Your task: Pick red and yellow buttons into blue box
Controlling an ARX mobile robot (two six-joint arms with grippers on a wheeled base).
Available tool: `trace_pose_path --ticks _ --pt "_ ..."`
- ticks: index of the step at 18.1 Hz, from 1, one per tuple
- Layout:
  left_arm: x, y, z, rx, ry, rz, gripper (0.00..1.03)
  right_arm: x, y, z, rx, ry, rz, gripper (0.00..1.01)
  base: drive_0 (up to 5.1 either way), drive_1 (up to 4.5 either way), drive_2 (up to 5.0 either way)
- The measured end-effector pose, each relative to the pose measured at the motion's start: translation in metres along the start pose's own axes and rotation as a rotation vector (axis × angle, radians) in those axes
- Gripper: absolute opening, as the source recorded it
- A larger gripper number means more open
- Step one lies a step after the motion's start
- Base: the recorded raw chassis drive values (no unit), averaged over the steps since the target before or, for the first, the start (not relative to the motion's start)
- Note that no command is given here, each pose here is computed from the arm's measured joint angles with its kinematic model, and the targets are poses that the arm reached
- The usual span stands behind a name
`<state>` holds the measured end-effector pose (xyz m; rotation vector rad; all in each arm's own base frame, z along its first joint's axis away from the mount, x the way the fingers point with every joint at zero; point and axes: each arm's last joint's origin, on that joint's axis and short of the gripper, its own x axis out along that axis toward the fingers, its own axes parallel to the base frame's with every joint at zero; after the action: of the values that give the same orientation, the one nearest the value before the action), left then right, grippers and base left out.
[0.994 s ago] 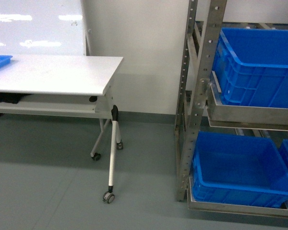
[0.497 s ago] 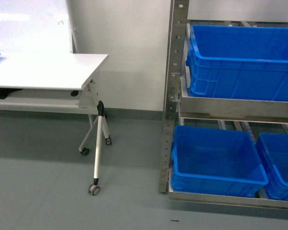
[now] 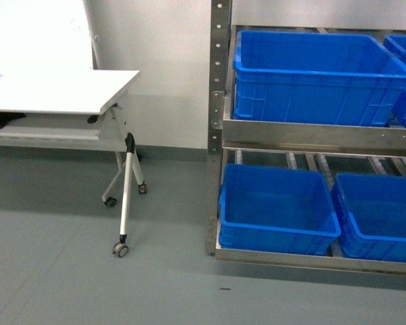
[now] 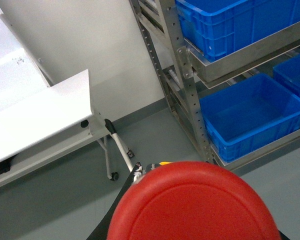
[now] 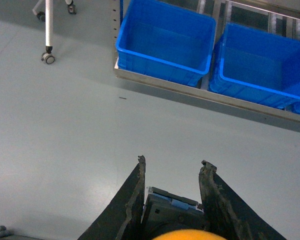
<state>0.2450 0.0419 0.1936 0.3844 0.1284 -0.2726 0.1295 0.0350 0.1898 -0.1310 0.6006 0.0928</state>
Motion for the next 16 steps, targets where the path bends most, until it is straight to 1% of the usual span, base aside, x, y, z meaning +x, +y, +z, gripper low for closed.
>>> trace_pose_path --ticks 4,10,12,16 --pt "0.0001 0.0001 0.0 0.001 -0.001 0.001 0.25 0.0003 0.0 0.0 0.0 0.001 -0.001 0.29 4.0 -2.1 -2.1" --pt "0.0002 -0.0002 0.0001 0.001 -0.001 -0.001 0.25 0.0003 0.0 -0.0001 -0.001 0.003 -0.002 0.29 3.0 -0.4 -2.9" --pt "0.0003 -0.0004 0.0004 0.001 -0.004 -0.004 0.25 0.0003 0.0 0.0 0.0 0.001 -0.002 0.29 -0.1 1.13 -1.2" --pt "0.0003 -0.0004 0.0003 0.001 -0.003 -0.004 0.25 0.0003 0.0 -0.0001 0.0 0.002 -0.001 0.29 0.0 0.0 0.0"
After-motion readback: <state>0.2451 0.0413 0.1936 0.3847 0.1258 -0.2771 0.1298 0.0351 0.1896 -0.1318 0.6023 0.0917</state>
